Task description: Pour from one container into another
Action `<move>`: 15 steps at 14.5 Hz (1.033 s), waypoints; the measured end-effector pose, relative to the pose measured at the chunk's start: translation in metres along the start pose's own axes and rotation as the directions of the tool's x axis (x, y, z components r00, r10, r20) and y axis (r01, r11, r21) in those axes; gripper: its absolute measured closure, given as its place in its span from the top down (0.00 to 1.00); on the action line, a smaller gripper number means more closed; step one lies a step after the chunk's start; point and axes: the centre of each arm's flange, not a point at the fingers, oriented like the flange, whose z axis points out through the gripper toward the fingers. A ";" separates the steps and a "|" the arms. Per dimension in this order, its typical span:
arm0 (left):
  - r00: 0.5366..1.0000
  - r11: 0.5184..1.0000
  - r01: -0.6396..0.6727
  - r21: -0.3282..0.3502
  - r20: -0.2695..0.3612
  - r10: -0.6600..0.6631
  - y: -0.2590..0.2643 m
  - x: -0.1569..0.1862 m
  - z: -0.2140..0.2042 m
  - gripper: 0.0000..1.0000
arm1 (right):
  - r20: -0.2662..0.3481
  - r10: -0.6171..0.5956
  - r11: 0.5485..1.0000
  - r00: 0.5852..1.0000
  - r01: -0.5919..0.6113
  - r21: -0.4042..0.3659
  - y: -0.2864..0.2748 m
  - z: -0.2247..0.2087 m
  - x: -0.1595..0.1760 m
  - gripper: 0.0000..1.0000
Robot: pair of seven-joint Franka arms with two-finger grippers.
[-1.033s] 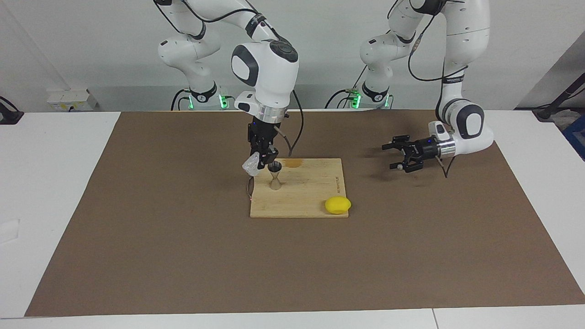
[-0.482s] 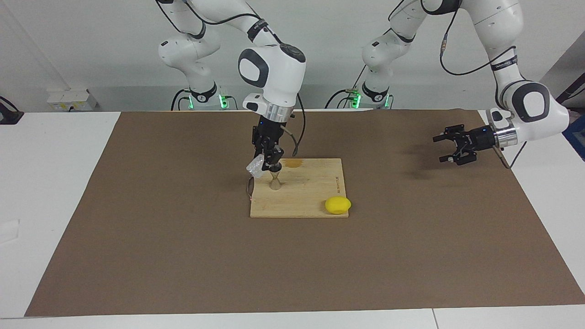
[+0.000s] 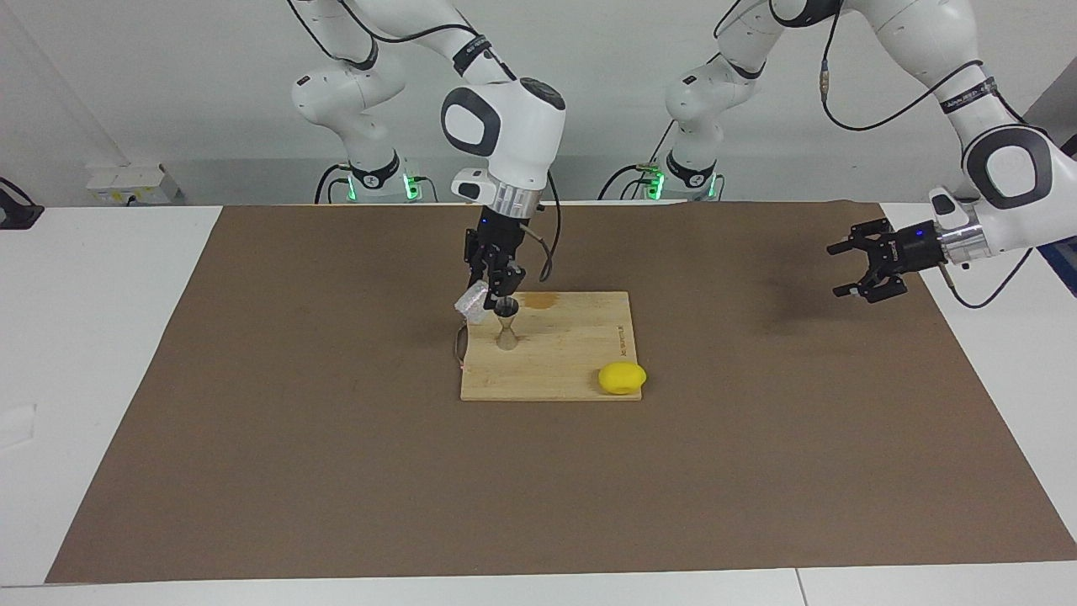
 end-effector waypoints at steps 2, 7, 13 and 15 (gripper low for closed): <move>0.994 0.999 0.035 -0.013 0.101 -0.033 -0.016 0.030 0.004 1.00 | 0.002 0.001 1.000 1.000 -0.001 0.006 0.000 -0.001 0.001 0.51; 0.941 0.984 0.170 0.051 0.289 -0.177 -0.034 0.073 0.022 1.00 | 0.004 0.001 1.000 1.000 -0.001 0.011 -0.001 -0.001 0.000 0.51; 0.760 0.872 0.456 0.179 0.431 -0.486 -0.050 0.123 0.060 1.00 | 0.012 0.001 1.000 1.000 -0.001 0.032 -0.003 -0.003 0.000 0.51; 0.684 0.816 0.529 0.233 0.452 -0.572 -0.055 0.137 0.074 1.00 | 0.011 -0.002 0.999 1.000 0.002 0.039 -0.003 -0.003 -0.001 0.51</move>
